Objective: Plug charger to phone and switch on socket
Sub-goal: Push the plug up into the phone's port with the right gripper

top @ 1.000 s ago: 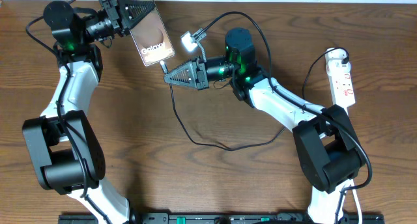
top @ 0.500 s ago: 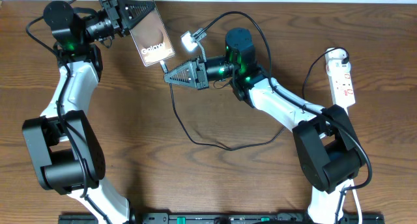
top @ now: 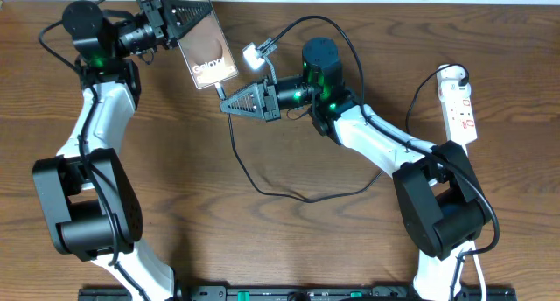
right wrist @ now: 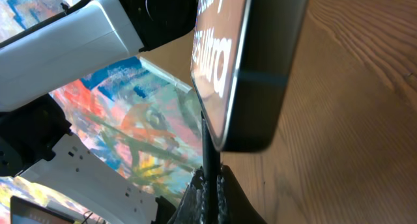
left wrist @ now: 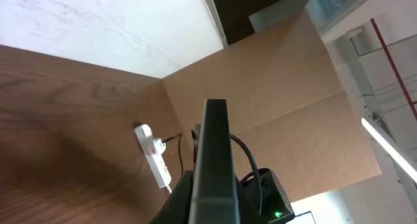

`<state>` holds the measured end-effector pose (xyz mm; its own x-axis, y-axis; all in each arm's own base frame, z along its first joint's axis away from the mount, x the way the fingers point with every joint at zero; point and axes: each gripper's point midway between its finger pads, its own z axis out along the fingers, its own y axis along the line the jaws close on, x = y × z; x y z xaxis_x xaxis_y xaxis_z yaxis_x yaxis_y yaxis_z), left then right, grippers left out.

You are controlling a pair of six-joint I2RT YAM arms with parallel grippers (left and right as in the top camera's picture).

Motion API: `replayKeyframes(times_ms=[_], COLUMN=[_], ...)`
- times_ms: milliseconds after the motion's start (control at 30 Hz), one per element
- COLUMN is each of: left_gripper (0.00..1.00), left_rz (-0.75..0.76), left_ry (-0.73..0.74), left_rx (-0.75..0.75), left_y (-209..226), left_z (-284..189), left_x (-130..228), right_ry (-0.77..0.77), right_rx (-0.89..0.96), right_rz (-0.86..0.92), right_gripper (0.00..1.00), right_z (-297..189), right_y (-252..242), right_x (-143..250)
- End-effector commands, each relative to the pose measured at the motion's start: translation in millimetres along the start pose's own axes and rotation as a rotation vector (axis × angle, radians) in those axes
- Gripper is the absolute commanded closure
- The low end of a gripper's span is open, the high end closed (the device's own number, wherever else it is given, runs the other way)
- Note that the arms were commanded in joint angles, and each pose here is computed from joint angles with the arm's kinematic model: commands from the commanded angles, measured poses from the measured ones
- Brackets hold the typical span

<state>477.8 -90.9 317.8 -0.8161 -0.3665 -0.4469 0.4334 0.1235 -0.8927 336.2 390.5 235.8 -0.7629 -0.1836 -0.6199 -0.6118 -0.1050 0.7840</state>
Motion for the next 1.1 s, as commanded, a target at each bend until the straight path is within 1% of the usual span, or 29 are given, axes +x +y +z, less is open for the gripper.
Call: replayKeyframes(times_ms=[0, 433, 1067], left_gripper=[0.93, 0.93, 0.93], left_rz=[0.038, 0.043, 0.041], left_ry=[0.022, 0.015, 0.036], left_rx=[0.014, 0.007, 0.014], left_y=[-12.4, -10.7, -11.8], left_z=[2.0, -6.7, -1.6], left_x=[4.0, 0.7, 5.6], right_ry=[-0.013, -0.02, -0.053], right_rx=[0.008, 0.014, 0.044], right_rz=[0.002, 0.002, 0.021], right_gripper=[0.99, 0.99, 0.99], right_z=[-0.4, -4.2, -4.7], right_y=[-3.4, -5.4, -10.8], right_x=[-4.4, -6.6, -12.2])
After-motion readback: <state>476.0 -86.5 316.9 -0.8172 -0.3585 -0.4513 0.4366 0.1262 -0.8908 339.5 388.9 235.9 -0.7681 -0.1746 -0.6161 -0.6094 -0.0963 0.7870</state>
